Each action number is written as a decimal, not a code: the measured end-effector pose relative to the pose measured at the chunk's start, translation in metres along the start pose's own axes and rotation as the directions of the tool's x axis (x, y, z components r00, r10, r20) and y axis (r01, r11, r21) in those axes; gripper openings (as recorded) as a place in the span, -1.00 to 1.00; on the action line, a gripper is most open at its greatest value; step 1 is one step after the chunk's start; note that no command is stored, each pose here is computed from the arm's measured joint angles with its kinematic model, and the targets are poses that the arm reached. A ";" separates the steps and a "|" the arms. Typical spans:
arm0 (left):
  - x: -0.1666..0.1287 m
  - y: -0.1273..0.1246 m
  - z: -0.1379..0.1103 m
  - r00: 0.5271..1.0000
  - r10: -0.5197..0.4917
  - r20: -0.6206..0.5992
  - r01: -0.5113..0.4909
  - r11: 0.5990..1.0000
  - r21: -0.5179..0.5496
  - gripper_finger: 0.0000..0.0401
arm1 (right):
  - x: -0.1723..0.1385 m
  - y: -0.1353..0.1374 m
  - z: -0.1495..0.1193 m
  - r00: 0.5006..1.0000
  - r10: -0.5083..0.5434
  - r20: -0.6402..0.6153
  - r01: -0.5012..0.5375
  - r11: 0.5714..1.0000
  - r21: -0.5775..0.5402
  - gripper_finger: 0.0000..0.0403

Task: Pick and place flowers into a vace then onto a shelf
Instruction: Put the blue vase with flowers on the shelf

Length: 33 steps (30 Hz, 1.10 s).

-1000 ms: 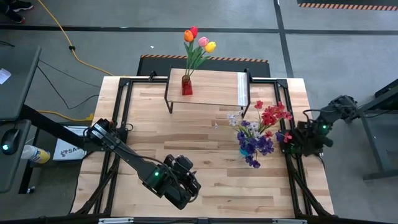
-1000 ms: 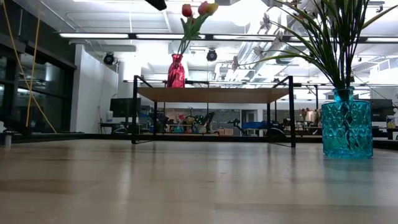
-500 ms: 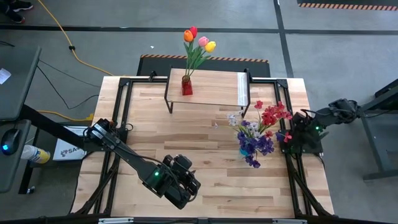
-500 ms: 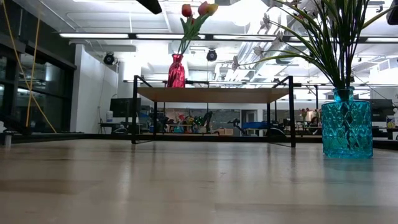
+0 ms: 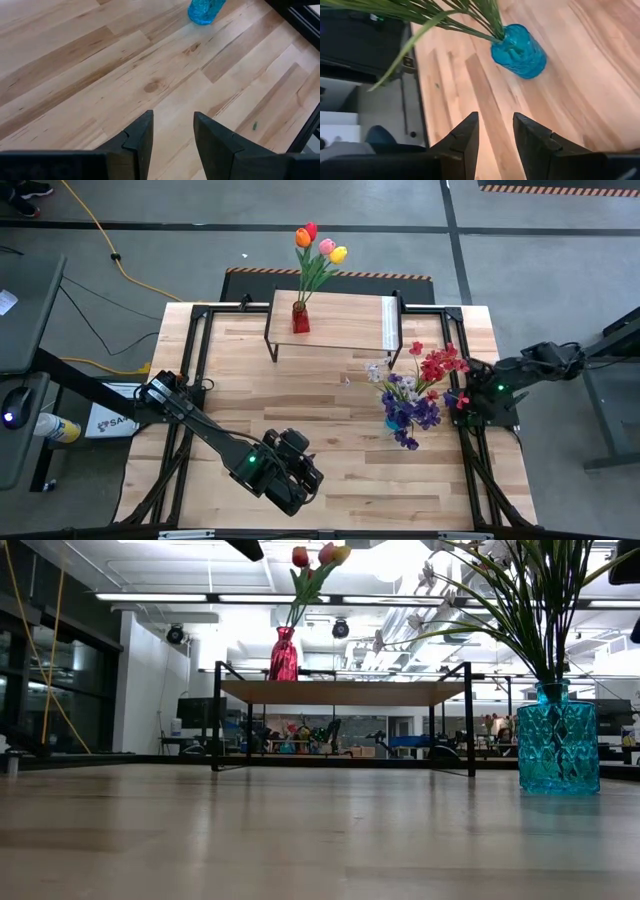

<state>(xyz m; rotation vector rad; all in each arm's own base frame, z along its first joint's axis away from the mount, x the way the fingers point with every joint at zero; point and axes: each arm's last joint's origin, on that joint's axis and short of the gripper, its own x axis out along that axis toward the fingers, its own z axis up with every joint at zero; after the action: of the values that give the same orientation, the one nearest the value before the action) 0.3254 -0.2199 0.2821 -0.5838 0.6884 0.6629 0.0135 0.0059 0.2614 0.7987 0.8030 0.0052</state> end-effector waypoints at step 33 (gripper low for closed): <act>0.000 -0.005 -0.001 0.998 -0.045 -0.046 0.044 0.999 -0.026 -0.14 | 0.061 -0.020 -0.001 0.921 0.052 0.386 -0.039 0.998 -0.041 -0.44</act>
<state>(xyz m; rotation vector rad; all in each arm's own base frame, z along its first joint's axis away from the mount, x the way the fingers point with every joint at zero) 0.3281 -0.2236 0.2829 -0.6378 0.7094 0.6190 0.0506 0.0102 0.2091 0.7555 0.4071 -0.0960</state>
